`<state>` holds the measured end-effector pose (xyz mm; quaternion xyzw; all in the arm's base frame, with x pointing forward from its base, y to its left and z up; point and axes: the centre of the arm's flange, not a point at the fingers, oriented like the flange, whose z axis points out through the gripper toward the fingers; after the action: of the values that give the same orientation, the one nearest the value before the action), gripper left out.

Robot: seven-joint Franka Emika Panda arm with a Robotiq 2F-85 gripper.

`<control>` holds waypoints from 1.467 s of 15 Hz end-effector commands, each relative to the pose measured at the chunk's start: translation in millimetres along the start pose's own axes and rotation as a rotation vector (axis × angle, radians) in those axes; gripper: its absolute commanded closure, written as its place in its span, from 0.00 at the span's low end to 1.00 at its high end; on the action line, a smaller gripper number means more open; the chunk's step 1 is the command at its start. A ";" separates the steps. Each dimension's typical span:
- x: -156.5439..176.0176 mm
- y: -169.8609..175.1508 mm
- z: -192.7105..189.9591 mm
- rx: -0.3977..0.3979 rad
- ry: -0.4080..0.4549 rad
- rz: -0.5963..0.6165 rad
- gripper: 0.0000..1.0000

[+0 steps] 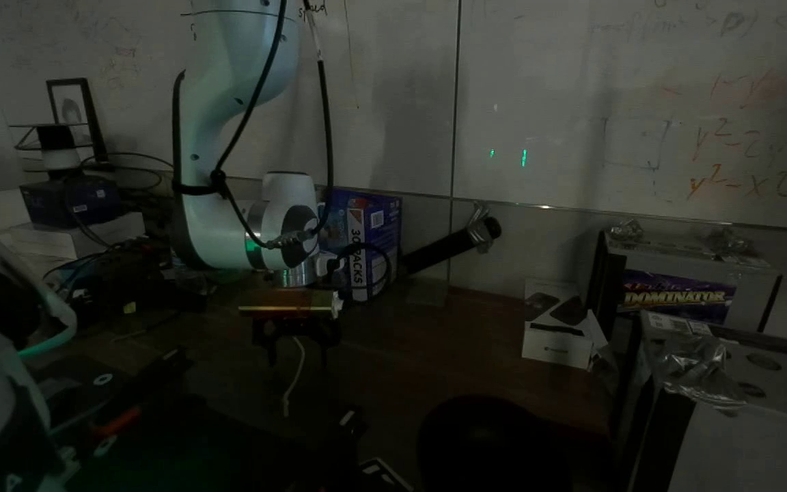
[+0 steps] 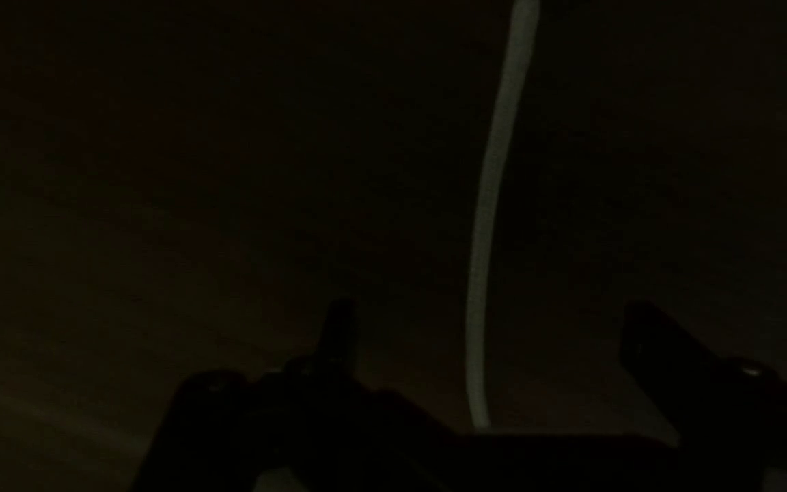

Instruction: Put the white ropes in the blue box

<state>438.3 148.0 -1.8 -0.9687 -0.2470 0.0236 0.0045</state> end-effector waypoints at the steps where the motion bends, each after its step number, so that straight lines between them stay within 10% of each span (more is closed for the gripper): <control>1: 0.8 -1.4 4.4 -0.017 0.034 0.004 0.00; 11: 0.7 -1.6 6.1 -0.026 0.044 -0.002 0.00; 12: 0.6 -1.7 6.0 -0.026 0.046 -0.002 0.25; 22: 7.6 -4.1 -1.0 -0.025 0.057 -0.002 0.90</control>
<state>440.8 152.9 -0.6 -0.9671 -0.2542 -0.0029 0.0036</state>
